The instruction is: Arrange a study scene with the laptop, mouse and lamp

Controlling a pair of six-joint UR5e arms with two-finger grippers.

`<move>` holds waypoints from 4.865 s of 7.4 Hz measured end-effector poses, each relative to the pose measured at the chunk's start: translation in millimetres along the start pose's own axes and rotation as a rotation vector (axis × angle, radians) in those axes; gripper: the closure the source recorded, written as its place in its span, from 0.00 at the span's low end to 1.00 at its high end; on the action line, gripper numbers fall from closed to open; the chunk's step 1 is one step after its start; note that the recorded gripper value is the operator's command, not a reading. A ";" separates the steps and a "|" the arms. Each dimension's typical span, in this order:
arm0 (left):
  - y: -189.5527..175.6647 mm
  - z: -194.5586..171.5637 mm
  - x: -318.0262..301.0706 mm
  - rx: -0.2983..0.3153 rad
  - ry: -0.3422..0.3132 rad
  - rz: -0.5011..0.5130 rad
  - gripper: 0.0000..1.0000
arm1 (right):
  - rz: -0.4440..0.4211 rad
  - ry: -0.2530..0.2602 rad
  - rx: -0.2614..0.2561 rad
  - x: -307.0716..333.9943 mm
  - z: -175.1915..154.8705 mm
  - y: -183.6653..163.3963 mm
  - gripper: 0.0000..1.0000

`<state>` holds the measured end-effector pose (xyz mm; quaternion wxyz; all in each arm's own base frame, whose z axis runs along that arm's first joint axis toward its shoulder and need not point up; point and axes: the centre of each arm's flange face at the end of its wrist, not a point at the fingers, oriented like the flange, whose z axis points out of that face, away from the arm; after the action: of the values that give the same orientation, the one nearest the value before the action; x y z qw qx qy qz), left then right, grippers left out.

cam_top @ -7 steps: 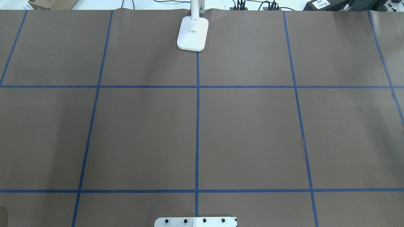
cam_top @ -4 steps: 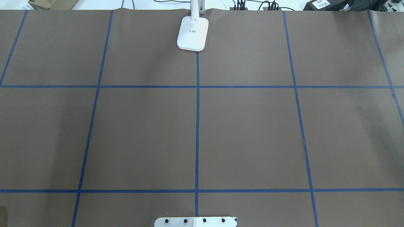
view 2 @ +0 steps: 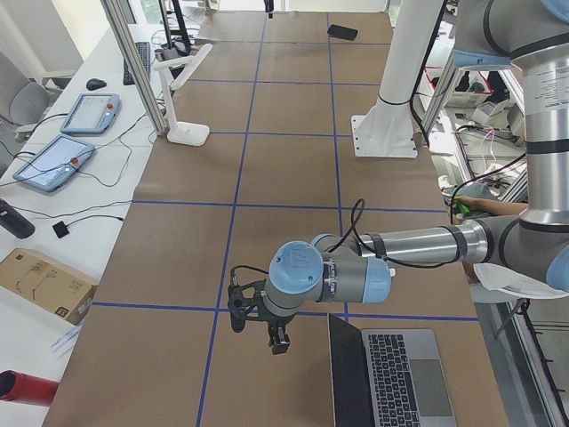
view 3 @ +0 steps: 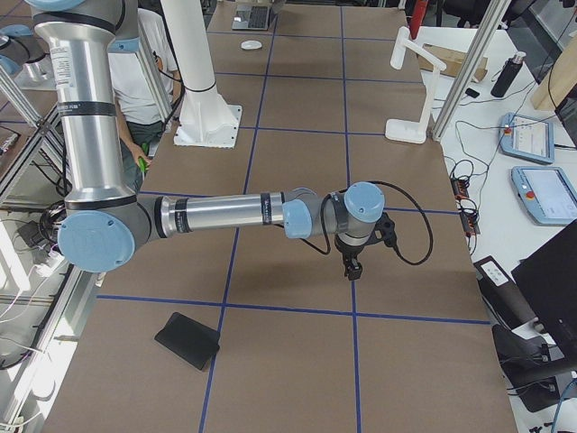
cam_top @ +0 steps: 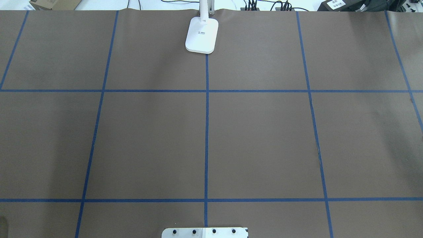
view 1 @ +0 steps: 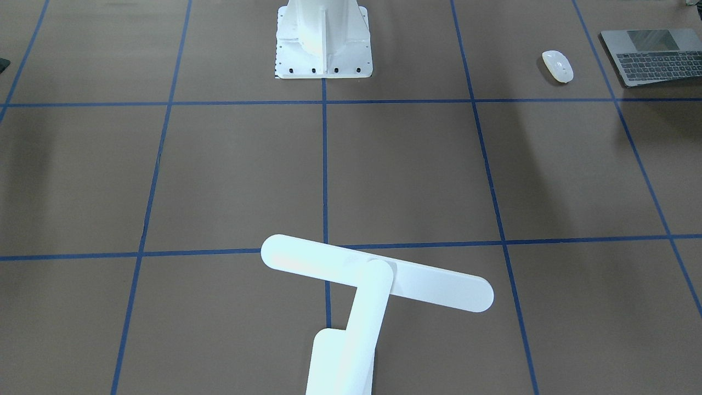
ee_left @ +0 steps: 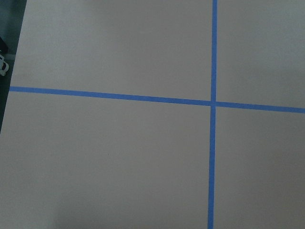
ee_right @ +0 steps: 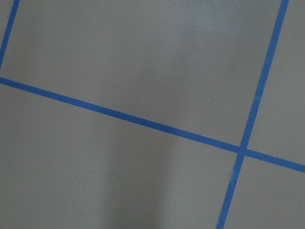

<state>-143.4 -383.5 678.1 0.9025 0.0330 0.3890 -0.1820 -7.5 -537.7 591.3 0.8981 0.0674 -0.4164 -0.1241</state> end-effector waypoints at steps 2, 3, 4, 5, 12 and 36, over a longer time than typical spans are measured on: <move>22.2 -3.5 -34.6 0.009 -0.011 -0.231 0.01 | -0.046 -0.010 0.028 -1.2 6.9 2.9 0.00; 38.5 0.0 -55.2 -0.003 -0.018 -0.367 0.01 | -0.073 -0.014 0.042 -1.7 11.5 7.8 0.01; 55.2 6.6 -75.4 -0.031 -0.046 -0.483 0.01 | -0.100 -0.015 0.060 -1.0 15.3 14.8 0.00; 65.1 9.5 -90.4 -0.067 -0.096 -0.586 0.01 | -0.119 -0.016 0.072 0.3 19.4 22.0 0.01; 49.4 10.1 -104.0 -0.156 -0.201 -1.051 0.01 | -0.128 -0.057 0.065 -3.3 28.5 36.0 0.01; 8.4 3.2 -13.3 -0.359 -0.250 -1.035 1.00 | -0.111 -0.058 0.054 2.3 33.1 38.0 0.01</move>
<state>-146.6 -372.2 689.1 0.7261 -0.3383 0.2694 -0.5345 -25.1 -502.5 622.8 0.8752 0.1110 -0.4411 -0.1646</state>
